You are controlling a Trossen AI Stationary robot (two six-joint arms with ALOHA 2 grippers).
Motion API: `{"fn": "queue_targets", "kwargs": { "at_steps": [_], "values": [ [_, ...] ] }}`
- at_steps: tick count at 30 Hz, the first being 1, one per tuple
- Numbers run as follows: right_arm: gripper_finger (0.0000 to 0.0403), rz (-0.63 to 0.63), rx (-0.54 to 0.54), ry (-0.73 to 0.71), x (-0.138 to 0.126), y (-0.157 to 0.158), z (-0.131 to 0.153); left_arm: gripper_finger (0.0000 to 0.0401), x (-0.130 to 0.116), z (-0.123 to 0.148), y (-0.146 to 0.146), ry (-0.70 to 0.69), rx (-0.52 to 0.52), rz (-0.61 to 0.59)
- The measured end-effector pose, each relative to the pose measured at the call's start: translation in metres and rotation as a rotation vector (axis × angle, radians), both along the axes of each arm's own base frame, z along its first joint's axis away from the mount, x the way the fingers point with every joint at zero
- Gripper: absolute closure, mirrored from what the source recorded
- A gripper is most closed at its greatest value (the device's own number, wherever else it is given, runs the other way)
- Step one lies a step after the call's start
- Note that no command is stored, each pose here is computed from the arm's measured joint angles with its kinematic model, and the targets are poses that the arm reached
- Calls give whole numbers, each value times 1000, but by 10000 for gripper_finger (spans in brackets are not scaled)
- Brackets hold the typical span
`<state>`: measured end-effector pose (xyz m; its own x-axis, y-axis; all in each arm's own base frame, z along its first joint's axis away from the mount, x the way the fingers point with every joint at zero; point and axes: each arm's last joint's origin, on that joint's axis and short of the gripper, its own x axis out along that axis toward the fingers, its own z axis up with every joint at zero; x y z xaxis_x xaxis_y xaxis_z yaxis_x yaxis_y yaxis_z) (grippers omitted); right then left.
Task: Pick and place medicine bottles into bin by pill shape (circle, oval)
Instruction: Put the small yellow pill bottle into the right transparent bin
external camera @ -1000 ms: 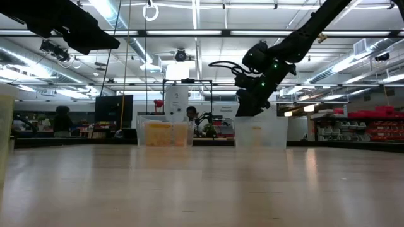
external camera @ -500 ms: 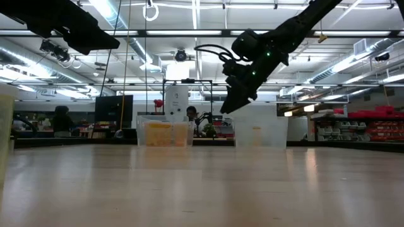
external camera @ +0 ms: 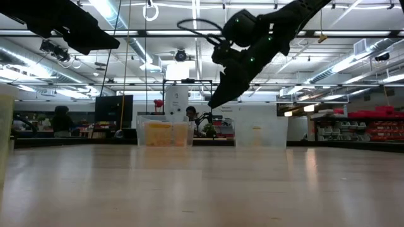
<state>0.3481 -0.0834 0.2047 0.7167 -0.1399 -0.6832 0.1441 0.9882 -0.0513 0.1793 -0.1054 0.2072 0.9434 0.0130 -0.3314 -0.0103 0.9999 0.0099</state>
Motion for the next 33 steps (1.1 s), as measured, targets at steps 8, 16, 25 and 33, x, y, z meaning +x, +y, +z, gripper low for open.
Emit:
{"fn": "queue_targets", "kwargs": {
  "at_steps": [8,16,25,33],
  "values": [
    [180,180,-23,-36,13,73,4,108,0,0,0,0,0,0],
    [180,304,-64,-127,23,135,34,108,0,0,0,0,0,0],
    [180,375,-74,-195,24,169,55,108,0,0,0,0,0,0],
    [180,418,-67,-207,20,186,56,108,0,0,0,0,0,0]
  ]
}}
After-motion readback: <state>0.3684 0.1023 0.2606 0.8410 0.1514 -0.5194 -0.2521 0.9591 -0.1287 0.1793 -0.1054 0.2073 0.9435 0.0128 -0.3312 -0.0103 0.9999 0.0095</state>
